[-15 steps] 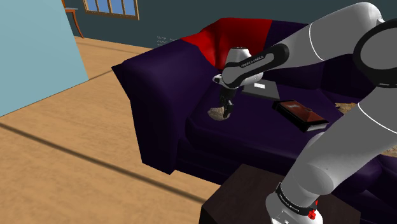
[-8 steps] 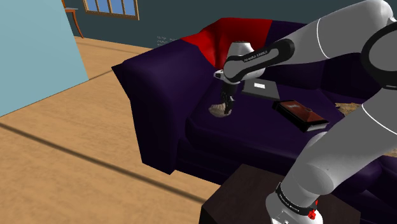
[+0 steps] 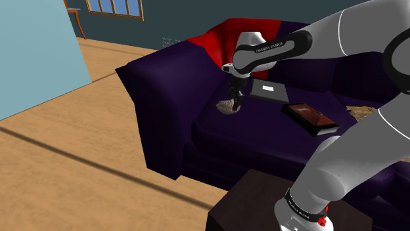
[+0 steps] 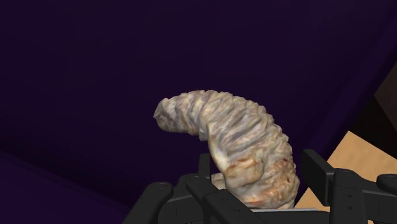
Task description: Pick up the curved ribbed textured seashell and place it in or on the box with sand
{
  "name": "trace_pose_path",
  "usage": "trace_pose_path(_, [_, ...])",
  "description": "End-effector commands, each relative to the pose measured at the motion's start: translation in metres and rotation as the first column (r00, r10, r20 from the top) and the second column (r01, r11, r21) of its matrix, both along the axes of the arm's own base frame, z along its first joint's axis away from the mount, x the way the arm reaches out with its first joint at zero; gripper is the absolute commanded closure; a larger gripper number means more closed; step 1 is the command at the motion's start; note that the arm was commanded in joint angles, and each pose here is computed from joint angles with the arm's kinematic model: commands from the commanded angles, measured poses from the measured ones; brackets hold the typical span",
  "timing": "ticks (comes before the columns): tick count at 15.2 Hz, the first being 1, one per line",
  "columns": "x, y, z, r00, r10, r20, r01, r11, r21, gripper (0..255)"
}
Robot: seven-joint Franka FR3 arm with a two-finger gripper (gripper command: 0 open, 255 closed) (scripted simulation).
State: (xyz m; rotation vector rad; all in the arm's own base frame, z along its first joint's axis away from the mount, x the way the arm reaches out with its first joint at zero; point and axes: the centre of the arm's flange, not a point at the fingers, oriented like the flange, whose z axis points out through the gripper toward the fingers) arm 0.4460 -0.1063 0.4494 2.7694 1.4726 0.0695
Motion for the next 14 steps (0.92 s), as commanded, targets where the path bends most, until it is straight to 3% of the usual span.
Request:
trace_pose_path(1, [-0.001,0.0,0.012,1.0,0.0,0.0,0.0,1.0,0.0,255])
trace_pose_path(10, [-0.001,0.0,0.055,1.0,0.0,0.0,0.0,1.0,0.0,255])
trace_pose_path(14, [-0.034,-0.041,0.057,1.0,0.0,0.0,0.0,1.0,0.0,255])
